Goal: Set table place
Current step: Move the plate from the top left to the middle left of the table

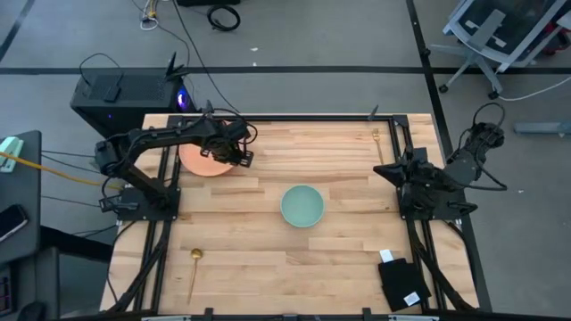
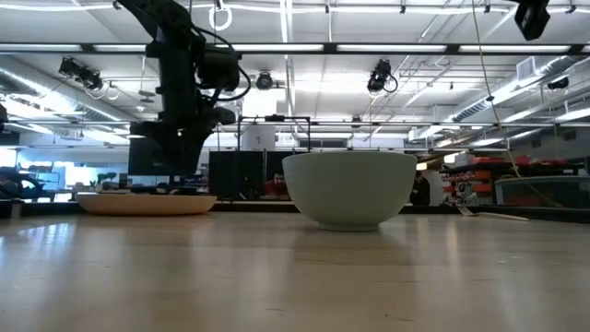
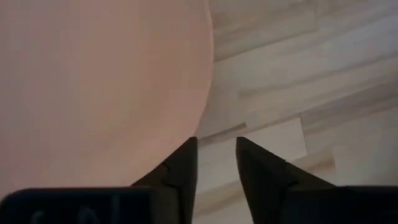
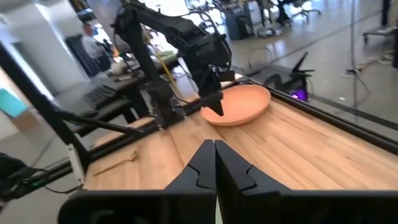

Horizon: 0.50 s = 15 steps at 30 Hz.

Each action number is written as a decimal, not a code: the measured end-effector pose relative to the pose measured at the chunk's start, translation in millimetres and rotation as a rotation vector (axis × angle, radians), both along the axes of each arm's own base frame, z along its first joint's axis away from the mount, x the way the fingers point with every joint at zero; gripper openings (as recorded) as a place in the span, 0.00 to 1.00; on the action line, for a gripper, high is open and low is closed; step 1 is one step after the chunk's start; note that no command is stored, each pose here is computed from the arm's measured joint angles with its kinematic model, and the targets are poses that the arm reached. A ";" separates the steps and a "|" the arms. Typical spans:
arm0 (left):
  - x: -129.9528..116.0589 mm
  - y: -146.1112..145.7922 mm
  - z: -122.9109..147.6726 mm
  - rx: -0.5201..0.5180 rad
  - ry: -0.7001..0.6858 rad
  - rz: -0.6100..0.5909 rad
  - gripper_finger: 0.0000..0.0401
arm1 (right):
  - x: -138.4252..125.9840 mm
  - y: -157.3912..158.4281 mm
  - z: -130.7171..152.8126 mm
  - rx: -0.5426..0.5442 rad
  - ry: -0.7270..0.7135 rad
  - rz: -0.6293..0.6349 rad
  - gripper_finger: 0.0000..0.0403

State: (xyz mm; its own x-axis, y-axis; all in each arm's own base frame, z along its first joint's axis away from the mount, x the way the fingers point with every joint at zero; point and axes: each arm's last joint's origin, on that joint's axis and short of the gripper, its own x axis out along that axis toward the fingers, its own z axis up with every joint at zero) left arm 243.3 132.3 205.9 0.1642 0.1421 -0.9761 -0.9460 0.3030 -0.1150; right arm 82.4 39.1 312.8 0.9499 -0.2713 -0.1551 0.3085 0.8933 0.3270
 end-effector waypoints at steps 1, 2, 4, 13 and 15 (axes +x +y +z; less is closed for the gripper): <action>0.5 2.1 -2.3 -0.002 0.003 0.005 0.33 | 2.4 1.1 3.2 0.002 0.010 -0.010 0.00; 1.4 4.5 -5.6 -0.006 0.009 0.011 0.36 | 4.9 2.2 6.0 0.003 0.019 -0.020 0.00; 2.8 9.6 -13.1 -0.014 0.026 0.022 0.40 | 9.6 4.1 11.3 0.002 0.037 -0.033 0.00; 10.8 20.4 -42.8 -0.039 0.095 -0.033 0.48 | 24.4 8.5 27.9 0.010 0.079 -0.050 0.00; 12.9 21.7 -47.0 -0.038 0.098 -0.047 0.48 | 26.6 8.8 28.1 0.010 0.085 -0.054 0.00</action>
State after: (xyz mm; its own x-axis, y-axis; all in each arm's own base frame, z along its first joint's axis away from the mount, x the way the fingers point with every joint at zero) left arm 256.1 154.0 158.8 0.0737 0.0995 -0.9923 -0.9381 0.3445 -0.0351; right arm 109.0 47.9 340.9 0.9172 -0.3197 -0.2376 0.3831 0.8713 0.3066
